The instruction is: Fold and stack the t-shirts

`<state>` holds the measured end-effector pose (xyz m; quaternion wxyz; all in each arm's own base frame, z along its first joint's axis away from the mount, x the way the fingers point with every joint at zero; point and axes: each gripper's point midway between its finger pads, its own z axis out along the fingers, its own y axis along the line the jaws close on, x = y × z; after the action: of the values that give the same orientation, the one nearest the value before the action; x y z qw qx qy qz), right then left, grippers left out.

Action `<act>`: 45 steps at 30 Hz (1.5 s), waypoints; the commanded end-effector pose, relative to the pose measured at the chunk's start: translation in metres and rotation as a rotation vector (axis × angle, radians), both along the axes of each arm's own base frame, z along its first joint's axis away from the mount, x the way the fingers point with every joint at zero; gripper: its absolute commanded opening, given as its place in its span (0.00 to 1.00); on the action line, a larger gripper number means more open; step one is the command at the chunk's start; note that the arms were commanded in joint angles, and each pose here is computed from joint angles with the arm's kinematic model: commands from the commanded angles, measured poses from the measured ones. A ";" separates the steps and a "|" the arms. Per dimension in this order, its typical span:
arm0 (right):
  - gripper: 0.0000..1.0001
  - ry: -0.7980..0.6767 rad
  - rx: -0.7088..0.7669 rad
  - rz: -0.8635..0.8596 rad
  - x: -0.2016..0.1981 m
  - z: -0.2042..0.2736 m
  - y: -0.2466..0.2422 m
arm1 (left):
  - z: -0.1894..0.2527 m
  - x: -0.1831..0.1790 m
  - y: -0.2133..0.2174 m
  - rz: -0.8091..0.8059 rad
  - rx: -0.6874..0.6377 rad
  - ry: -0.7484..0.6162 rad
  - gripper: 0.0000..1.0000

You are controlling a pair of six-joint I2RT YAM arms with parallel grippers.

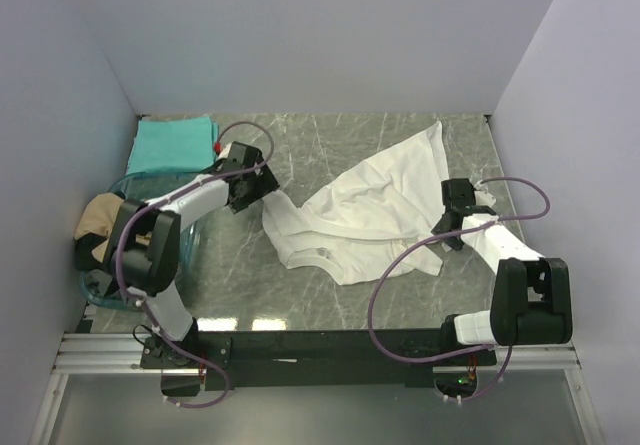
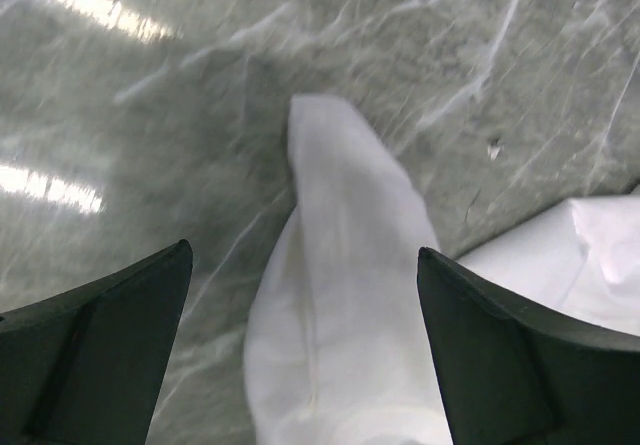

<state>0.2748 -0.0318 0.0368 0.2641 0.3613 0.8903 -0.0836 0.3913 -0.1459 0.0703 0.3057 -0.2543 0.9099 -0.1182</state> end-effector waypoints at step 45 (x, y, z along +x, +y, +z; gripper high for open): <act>0.00 -0.694 0.008 0.065 0.027 0.241 -0.014 | 0.235 0.007 0.021 0.028 -0.005 -0.578 0.01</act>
<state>0.3191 -0.0379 0.2269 0.5076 0.3490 0.7844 0.0723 0.4056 -0.1430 0.2462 0.4893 -0.2154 0.8235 -0.1900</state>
